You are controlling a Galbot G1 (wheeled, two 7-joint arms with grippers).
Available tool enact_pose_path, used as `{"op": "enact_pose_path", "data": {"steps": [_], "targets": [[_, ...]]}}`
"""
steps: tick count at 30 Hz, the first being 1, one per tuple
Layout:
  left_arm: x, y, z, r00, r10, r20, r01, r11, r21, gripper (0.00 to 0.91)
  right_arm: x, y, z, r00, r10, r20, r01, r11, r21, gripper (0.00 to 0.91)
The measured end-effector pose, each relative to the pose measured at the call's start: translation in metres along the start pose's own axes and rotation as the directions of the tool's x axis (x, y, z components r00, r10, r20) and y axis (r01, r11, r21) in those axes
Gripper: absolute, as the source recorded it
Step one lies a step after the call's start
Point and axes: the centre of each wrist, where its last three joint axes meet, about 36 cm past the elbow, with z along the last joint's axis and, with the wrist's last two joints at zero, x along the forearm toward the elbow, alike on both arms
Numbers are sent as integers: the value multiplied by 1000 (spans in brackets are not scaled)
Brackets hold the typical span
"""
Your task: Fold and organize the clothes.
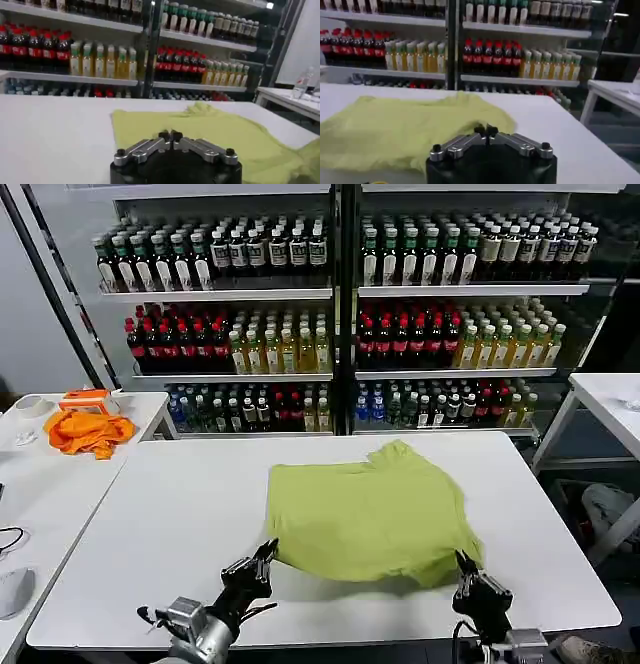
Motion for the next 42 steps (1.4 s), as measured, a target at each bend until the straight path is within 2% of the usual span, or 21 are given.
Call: {"op": "enact_pose_path", "data": {"steps": [10,25,26,27,28,29,30,31,32,33,34,42], "targets": [[-44,9,4,1000,-21,11,21,999,-24,20,-56,-10,7,999,-3,38,1,999,37,0],[-88,13,15,998,-63,2,63,997,-55,30,-107,-12,25,1000,8,13,-8,997,74,0],[-90,13,16,998,-64,1,64,996,-56,30,-108,-12,26,1000,5,7,-6,997,79,242],[-92,13,16,998,-68,2,68,996,-57,60,-109,-12,27,1000,3,1,-3,996,84,907],[-94,13,17,998,-69,1,69,996,-58,111,-110,-12,29,1000,0,-4,0,996,89,907],[-95,13,17,998,-70,0,70,996,-60,252,-111,-12,29,1000,-3,-9,4,995,95,907],[-97,12,18,998,-70,-2,70,996,-61,292,-111,-12,30,1000,-7,-13,8,995,98,907],[-97,12,19,997,-71,-3,71,996,-62,383,-111,-11,30,1000,-10,-17,12,995,102,907],[-98,12,19,997,-72,-2,71,995,-63,625,-111,-11,31,1000,-13,-21,16,994,106,907],[-98,11,19,997,-72,-2,72,995,-65,826,-111,-11,31,1000,-15,-23,18,994,110,907],[-98,11,20,997,-73,-3,73,995,-66,887,-111,-12,32,1000,-16,-26,19,993,112,907],[-95,10,23,996,-90,-4,89,994,-60,907,-100,-20,33,999,3,-53,3,993,117,907]]}}
